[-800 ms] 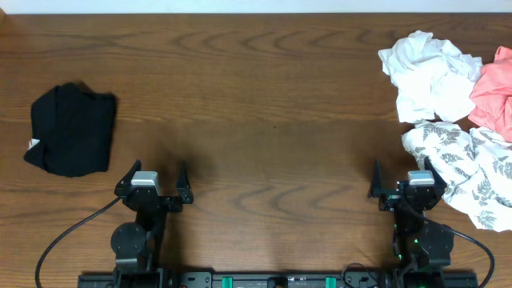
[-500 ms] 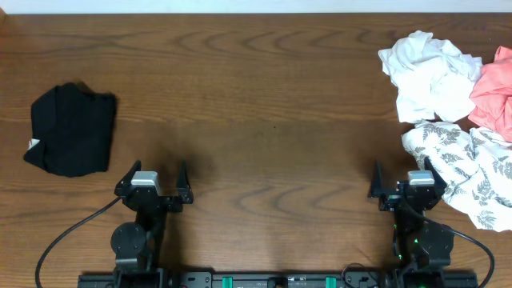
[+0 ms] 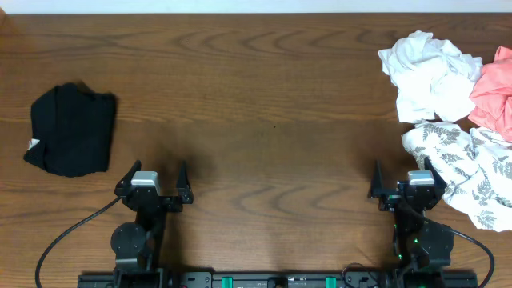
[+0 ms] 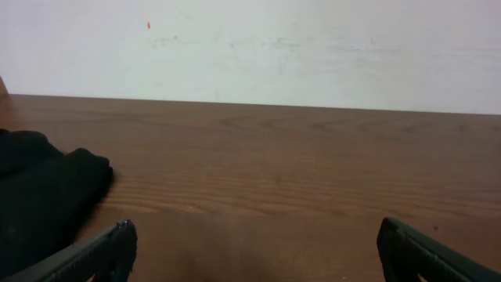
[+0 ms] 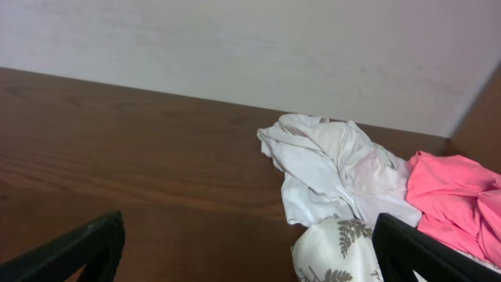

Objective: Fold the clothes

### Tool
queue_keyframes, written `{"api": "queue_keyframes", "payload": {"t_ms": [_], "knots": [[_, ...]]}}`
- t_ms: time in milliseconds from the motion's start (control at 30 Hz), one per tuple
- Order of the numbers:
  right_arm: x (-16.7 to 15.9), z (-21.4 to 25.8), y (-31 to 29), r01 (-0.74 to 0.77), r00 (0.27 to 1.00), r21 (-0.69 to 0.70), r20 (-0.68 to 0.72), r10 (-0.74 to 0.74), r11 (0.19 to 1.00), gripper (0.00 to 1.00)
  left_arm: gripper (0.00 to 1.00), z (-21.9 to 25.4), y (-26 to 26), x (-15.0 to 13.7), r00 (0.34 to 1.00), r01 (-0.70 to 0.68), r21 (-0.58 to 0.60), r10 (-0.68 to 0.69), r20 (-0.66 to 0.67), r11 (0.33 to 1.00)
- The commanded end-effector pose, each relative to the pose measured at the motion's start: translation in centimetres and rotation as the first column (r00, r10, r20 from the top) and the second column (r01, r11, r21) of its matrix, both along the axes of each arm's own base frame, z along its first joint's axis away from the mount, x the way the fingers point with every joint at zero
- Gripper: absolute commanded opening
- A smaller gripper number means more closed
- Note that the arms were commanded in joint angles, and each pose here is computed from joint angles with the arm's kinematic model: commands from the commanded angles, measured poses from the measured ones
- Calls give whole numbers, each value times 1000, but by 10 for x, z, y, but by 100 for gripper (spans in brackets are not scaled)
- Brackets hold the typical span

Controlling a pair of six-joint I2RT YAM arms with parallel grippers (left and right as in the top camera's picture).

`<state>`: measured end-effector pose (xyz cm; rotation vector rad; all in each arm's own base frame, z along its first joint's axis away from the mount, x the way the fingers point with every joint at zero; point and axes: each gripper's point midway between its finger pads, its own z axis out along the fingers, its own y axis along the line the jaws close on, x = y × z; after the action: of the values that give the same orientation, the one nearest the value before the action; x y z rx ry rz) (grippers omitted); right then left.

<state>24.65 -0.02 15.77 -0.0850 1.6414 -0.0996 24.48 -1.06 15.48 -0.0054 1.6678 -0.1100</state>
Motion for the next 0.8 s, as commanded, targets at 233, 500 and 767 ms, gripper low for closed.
{"api": "queue_keyframes", "payload": {"t_ms": [233,500,767], "knots": [[0,-1,0,3,1000,-8,-2,-3,1000,99,98,-16,-2,-1,999,9,-7,-10,-50,1000],[0,-1,0,3,1000,-8,-2,-3,1000,99,98,-16,-2,-1,999,9,-7,-10,-50,1000],[0,7,0,4,1000,-7,31,-4,1000,99,98,-16,-2,-1,999,9,-7,-10,-50,1000]]}}
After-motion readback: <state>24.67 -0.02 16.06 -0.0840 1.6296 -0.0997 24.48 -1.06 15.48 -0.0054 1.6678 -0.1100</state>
